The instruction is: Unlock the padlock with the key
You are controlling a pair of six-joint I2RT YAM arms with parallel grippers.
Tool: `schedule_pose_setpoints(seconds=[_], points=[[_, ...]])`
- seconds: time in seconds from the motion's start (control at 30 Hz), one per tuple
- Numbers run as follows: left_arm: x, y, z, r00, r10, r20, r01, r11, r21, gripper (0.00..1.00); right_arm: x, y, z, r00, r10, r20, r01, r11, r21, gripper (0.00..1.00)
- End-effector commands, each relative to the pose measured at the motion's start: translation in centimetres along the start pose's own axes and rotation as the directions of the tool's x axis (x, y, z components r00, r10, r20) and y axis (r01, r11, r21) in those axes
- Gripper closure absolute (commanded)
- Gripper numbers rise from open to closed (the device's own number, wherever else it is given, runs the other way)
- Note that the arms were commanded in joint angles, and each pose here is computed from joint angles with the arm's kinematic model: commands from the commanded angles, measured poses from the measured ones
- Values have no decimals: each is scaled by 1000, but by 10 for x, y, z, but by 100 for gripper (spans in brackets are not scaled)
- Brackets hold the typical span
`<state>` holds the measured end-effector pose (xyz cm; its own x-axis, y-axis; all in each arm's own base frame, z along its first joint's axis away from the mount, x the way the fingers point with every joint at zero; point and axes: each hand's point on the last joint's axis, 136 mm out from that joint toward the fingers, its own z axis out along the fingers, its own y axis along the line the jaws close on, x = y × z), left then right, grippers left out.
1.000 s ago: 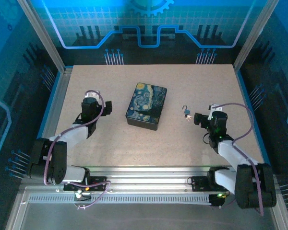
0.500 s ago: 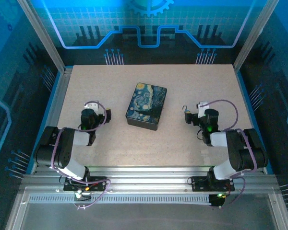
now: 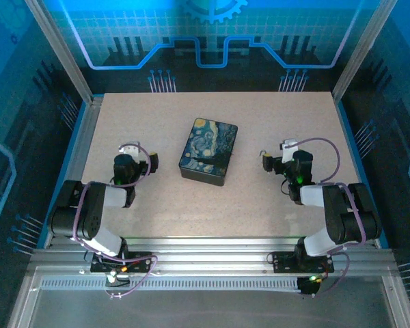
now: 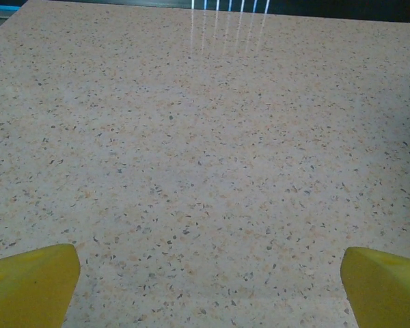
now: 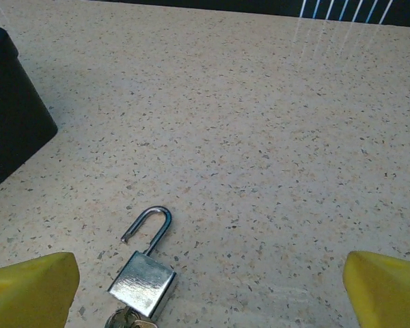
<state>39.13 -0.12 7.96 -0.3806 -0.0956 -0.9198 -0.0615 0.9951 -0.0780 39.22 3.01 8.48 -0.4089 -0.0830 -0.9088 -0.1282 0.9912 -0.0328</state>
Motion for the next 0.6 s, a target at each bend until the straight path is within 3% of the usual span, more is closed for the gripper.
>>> schedule_pose_setpoints(seconds=[0.0,0.57], points=[[-16,-2,1,999,11,51,-12,1000,19,1,-11,0,1,999,-21,25,21,1000,5,0],[-17,-2,1,999,13,52,-14,1000,20,1,-11,1,1,999,-21,25,21,1000,3,0]])
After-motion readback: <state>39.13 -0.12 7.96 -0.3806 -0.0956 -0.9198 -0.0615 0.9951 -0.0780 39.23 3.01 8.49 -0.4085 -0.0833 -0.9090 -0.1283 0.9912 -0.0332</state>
